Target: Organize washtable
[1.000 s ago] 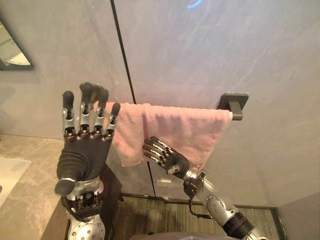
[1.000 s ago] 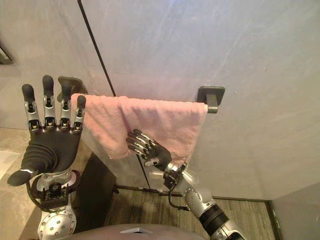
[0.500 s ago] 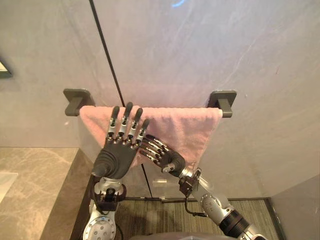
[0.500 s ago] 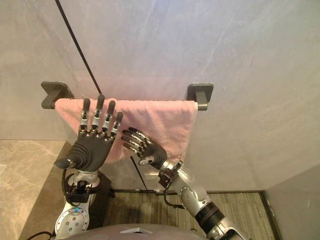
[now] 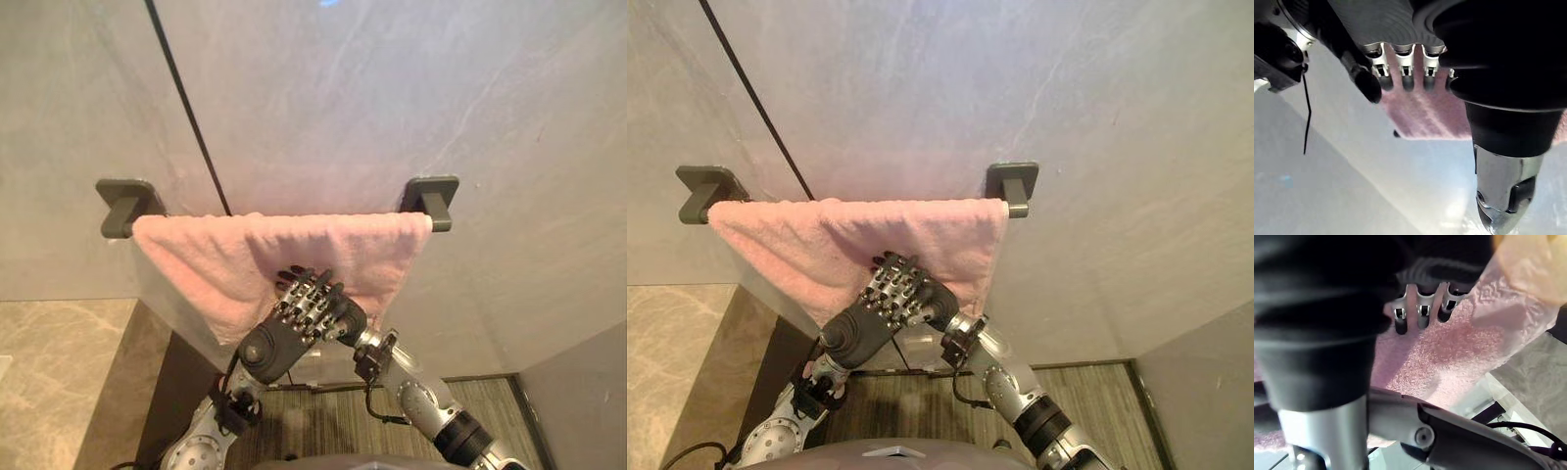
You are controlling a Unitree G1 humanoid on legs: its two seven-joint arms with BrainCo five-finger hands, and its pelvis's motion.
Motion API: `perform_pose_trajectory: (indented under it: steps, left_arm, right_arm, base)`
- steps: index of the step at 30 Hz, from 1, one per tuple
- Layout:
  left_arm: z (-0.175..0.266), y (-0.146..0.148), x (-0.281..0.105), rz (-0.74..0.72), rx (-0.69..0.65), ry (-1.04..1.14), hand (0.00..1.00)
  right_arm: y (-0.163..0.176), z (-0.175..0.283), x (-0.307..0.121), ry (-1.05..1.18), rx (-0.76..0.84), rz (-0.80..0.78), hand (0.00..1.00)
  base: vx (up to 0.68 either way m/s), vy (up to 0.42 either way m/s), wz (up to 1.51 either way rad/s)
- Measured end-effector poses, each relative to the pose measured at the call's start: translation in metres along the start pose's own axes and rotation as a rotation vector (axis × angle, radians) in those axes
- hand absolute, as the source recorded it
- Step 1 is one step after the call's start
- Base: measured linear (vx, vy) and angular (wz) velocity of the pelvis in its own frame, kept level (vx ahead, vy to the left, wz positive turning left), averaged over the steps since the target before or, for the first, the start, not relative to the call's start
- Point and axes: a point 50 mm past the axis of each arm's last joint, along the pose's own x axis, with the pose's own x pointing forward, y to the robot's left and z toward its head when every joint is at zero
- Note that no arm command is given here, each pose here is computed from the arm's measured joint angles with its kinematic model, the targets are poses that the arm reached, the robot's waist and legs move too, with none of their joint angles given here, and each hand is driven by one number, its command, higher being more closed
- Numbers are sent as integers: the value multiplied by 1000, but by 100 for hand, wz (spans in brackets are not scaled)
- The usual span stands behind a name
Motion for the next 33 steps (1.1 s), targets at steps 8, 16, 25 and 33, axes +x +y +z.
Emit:
perform_pose_trajectory:
  steps: [8, 16, 25, 33]
  left_arm:
    - [18, 10, -14, 61, 88, 39, 0]
    - [64, 13, -24, 134, 319, -144, 0]
    - [86, 13, -35, 228, 454, -354, 0]
    - [82, 33, -61, 417, 421, -459, 0]
  right_arm:
    - [-8, 13, 0, -13, -47, -28, 0]
    - [-20, 39, -7, -120, -99, -93, 0]
    - [-26, 53, -27, -217, -129, -174, 0]
    - [-38, 59, -49, -290, -127, -288, 0]
  base:
    - [-22, 11, -12]
    - [-2, 4, -2]
    - [4, 0, 1]
    - [0, 0, 0]
